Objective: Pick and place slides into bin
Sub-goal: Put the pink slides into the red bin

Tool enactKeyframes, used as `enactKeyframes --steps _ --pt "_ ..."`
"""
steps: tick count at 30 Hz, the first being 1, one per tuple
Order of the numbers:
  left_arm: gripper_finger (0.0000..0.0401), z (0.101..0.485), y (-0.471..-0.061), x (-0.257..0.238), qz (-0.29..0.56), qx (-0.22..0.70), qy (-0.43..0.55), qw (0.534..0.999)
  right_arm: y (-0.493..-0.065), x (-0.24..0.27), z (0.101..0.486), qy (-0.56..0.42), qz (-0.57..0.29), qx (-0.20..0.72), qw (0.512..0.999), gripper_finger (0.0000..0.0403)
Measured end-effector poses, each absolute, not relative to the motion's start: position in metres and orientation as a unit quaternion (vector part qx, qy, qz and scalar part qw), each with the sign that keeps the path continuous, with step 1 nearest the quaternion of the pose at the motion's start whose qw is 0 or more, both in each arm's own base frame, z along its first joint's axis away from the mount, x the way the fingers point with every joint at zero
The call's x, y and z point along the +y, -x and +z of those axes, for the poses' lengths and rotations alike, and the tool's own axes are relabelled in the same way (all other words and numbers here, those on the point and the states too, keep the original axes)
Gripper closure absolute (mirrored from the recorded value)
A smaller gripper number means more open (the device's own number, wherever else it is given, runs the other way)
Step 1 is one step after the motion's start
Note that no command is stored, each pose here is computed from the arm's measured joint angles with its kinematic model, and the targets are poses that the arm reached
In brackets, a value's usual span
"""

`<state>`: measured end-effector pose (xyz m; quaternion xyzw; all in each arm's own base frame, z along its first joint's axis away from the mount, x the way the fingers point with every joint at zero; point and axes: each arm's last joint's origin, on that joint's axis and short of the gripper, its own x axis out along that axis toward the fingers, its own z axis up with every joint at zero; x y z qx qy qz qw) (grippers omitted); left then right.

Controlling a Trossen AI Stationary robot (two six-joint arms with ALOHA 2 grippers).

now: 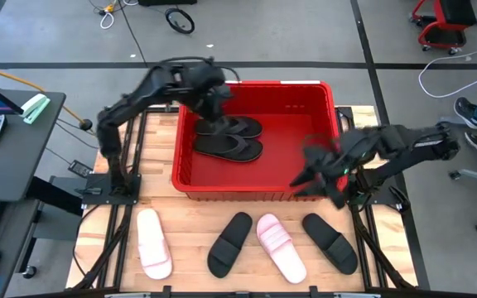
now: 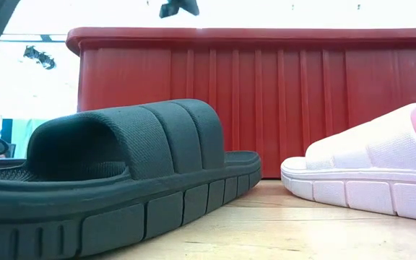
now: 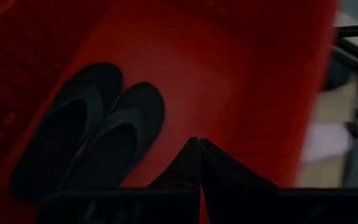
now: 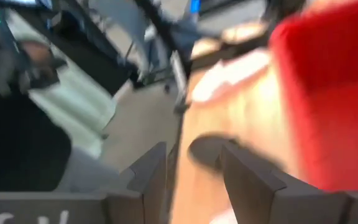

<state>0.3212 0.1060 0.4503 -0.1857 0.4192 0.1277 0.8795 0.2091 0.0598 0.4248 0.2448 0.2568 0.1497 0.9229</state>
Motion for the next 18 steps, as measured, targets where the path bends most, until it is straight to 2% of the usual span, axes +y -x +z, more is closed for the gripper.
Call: enactKeyframes --steps 7,13,18 --pt "0.0363 0.478 -0.29 0.064 0.061 0.408 0.106 0.905 -0.233 0.122 0.383 -0.284 0.171 0.395 0.857 0.0246" --pt "0.033 0.477 -0.293 0.043 0.079 0.418 0.078 0.902 -0.239 0.162 0.359 -0.26 0.193 0.45 0.832 0.0246" --pt "0.0301 0.47 -0.299 0.028 0.082 0.438 0.104 0.889 -0.237 0.192 0.339 -0.228 0.21 0.491 0.814 0.0246"
